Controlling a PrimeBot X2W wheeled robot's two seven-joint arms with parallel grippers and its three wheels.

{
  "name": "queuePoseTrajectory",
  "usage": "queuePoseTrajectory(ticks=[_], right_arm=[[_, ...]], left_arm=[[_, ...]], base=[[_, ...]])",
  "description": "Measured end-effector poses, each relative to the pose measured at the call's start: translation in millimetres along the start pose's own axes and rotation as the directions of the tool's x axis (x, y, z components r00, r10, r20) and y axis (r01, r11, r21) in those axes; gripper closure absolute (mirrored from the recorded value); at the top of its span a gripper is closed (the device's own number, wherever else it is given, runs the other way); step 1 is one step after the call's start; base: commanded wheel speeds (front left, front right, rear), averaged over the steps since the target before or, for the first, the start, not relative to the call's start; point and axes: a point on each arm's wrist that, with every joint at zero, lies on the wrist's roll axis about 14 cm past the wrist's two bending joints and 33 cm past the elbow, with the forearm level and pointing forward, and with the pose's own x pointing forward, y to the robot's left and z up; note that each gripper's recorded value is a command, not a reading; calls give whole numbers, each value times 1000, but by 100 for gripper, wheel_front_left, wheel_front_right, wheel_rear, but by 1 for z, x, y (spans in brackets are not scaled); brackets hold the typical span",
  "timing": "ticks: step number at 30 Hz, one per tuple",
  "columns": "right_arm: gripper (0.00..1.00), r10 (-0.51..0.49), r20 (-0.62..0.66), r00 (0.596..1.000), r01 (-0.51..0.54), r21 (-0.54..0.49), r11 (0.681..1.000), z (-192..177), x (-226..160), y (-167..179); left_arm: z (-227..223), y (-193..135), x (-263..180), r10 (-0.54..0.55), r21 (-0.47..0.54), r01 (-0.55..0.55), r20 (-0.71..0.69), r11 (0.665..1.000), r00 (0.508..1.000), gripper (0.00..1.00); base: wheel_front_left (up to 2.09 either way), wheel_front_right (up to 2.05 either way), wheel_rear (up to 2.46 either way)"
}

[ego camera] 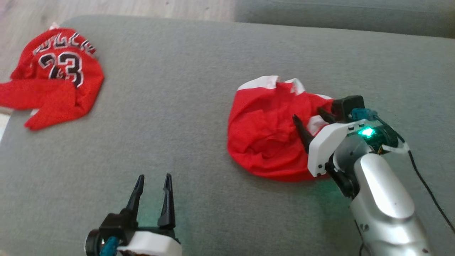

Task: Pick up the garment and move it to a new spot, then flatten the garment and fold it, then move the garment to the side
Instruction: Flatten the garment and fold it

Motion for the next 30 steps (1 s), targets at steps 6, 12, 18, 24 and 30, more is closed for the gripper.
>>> queuePoseTrajectory(ticks=[6, 12, 18, 24, 30], right_arm=[[0, 26, -145, 989, -23, 26, 999, -27, 18, 4], [2, 54, -169, 984, -45, 54, 998, -29, 26, 10], [100, 60, -99, 993, -56, 41, 998, -13, 32, 11], [100, 75, 22, 997, -75, 5, 997, 13, 27, 18], [100, 188, 159, 969, -180, -62, 982, 53, 7, 59]], left_arm=[[-2, 11, 0, 46, -8, -46, -1, 999, 999, 0], [-2, 13, 1, 48, -5, -48, -1, 999, 999, 0], [-5, 11, 2, 47, -3, -47, -10, 999, 999, 0], [-2, 8, 4, 33, 4, -33, 1, 999, 999, 0], [6, 8, 4, 27, 12, -28, 30, 1000, 999, 0]], base=[[0, 0, 0], [0, 0, 0], [0, 0, 0], [0, 0, 0], [0, 0, 0]])
